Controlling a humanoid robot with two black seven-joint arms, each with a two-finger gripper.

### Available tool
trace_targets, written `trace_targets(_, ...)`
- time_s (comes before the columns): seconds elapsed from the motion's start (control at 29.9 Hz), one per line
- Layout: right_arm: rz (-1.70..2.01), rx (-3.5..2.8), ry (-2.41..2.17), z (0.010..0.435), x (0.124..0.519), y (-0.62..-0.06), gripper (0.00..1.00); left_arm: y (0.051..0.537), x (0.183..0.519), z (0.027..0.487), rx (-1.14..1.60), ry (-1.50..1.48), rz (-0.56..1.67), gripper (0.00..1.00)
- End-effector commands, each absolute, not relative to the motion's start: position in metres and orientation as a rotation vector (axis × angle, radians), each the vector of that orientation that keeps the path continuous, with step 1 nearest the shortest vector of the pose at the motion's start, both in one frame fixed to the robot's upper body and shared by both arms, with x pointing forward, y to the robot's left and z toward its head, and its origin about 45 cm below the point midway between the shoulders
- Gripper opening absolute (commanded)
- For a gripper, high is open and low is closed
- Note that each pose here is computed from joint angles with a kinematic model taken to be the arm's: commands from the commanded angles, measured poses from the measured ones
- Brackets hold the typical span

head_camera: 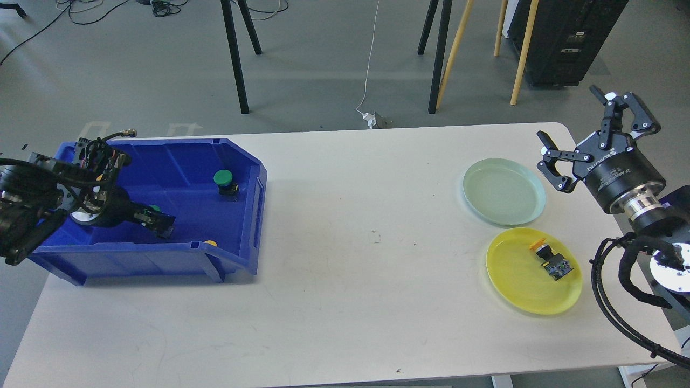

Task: Pass button and place on color plate
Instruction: 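Reach into the blue bin and grasp a green button with the left gripper, then lift the green button and carry it toward the right gripper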

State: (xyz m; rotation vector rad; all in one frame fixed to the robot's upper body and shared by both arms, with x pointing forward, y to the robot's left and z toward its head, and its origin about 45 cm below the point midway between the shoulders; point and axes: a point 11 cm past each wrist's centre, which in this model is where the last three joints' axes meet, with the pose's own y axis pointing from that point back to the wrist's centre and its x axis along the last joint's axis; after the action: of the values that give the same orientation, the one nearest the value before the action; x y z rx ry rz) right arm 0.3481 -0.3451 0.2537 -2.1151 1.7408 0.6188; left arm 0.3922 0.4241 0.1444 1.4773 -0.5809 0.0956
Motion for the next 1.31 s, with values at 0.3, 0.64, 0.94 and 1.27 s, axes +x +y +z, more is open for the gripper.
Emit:
trace_targets(0.3, 0.627, -2.111, 1.748, 0.251, 0.346, -0.346, 0.99, 0.428, 0.390, 0.143, 1.492, -0.574, 0.088, 0.55)
trace_targets(0.64, 0.628, -2.111, 1.747, 0.250, 0.346, -0.346, 0.99, 0.421, 0.399, 0.153, 1.465, -0.599, 0.116, 0.05)
trace_targets(0.94, 0.627, -2.109, 1.755, 0.249, 0.346, -0.348, 0.99, 0.357, 0.430, 0.269, 1.074, -0.746, 0.319, 0.05)
trace_targets(1.27, 0.490, -2.259, 1.775, 0.252, 0.344, -0.344, 0.99, 0.195, 0.446, 0.339, 0.323, -0.623, 0.437, 0.05)
